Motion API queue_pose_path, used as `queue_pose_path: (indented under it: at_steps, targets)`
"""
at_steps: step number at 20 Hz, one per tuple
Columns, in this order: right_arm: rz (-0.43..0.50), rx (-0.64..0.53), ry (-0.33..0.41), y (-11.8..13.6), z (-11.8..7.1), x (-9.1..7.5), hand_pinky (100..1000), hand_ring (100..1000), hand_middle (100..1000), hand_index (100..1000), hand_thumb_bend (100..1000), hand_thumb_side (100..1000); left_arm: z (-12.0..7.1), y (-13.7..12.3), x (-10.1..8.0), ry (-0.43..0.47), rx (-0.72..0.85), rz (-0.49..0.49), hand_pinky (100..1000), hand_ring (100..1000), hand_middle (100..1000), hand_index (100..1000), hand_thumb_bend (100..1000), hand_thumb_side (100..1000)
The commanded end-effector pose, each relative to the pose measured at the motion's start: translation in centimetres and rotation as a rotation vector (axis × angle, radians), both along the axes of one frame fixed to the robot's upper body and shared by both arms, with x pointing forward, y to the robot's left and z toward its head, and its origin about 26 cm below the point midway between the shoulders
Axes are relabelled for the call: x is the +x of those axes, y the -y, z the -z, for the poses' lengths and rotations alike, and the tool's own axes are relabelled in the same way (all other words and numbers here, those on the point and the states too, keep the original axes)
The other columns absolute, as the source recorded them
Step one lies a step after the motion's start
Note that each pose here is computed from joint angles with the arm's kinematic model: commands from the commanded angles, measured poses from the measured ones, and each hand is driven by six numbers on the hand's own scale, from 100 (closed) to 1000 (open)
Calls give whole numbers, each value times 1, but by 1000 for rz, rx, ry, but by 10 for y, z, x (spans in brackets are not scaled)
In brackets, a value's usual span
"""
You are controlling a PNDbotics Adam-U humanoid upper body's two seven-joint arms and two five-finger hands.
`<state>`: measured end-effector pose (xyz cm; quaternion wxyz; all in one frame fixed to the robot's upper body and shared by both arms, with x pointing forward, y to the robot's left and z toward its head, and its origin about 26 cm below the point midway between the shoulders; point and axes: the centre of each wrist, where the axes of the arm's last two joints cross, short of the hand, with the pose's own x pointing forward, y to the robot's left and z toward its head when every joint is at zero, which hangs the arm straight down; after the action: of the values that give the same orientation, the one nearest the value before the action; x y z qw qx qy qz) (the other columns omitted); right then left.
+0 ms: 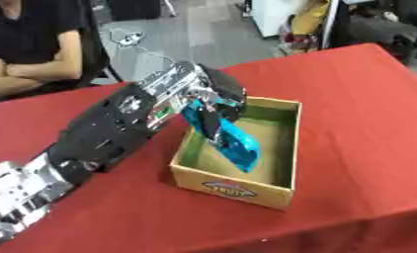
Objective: Pick up objects on the table and place them in the box.
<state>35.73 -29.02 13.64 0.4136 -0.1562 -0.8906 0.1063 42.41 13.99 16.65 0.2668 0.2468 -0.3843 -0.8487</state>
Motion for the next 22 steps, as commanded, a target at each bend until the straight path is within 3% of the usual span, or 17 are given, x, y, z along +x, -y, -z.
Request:
queue_pose_path:
  at_steps: [1,2,4,22]
  targets:
    - [-13,-5,39,-4,-12,1,604,802,824,994,401,970,-13,-4,0,11,40,29,743,539,508,567,802,521]
    - [-13,-5,39,-4,-12,1,604,802,824,994,401,969,-13,-5,0,10,39,31,751,548,516,571,875,549]
    - [-13,-5,39,-4,-12,1,604,802,824,994,401,969,-13,-5,0,8,37,34,754,550,516,572,903,562]
    - [-12,-5,39,-4,-12,1,603,801,823,993,401,968,-14,-8,-1,3,29,24,760,548,511,578,938,588]
